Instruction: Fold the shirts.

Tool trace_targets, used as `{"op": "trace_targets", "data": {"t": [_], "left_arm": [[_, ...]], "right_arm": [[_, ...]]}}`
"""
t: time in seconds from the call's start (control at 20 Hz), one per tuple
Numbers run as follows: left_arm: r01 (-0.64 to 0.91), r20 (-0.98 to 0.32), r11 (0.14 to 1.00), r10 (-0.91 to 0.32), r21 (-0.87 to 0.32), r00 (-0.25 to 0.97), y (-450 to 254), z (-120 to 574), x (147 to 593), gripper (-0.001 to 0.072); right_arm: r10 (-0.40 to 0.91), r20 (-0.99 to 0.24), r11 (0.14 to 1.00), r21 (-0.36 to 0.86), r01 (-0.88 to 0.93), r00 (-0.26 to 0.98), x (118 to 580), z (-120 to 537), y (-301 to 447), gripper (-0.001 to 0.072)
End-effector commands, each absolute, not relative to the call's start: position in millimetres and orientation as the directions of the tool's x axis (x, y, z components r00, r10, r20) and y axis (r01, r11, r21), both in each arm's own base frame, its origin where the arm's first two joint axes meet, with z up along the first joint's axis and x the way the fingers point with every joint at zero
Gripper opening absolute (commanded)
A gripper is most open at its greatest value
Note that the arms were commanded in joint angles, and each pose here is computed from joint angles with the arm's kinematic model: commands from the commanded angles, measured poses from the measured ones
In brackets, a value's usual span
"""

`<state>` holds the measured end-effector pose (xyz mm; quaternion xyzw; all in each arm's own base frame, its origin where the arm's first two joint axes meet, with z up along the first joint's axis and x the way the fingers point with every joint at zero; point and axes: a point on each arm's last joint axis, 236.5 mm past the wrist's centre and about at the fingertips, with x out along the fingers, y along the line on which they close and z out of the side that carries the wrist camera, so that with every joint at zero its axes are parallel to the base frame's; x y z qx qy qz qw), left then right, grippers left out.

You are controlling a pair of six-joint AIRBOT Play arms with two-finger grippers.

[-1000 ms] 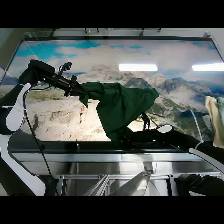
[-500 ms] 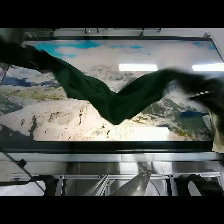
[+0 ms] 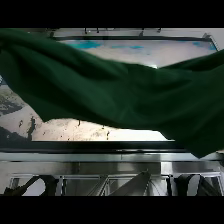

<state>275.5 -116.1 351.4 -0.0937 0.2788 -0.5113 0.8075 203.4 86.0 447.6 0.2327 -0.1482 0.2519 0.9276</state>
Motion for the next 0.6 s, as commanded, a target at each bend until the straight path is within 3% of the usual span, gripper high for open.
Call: {"op": "trace_targets", "data": {"t": [0.0,0.1,0.3,0.5,0.55], "left_arm": [[0.719,-0.344,0.410,-0.906,-0.562,0.247,-117.2,309.9,285.1,0.0022],[0.619,-0.331,0.354,-0.930,-0.701,0.157,-117.2,259.9,303.2,0.0023],[0.321,-0.343,0.332,-0.939,-0.887,0.022,-104.9,126.7,338.4,0.0024],[0.045,-0.295,0.295,-0.955,-0.954,0.013,-92.4,22.4,372.0,0.0027],[0.006,-0.299,0.299,-0.954,-0.954,0.034,-87.3,0.8,385.7,0.0082]], "right_arm": [[0.347,0.229,0.796,0.440,-0.415,0.909,238.4,401.5,54.5,0.0021],[0.352,0.160,0.732,0.567,-0.377,0.922,266.7,355.8,29.0,0.0021],[0.420,-0.059,0.616,0.751,-0.236,0.906,345.4,213.0,15.2,0.0022],[0.456,-0.324,0.645,0.762,-0.057,0.829,434.9,64.7,49.2,0.0022],[0.474,-0.352,0.657,0.752,-0.058,0.807,451.3,43.0,56.7,0.0021]]}}
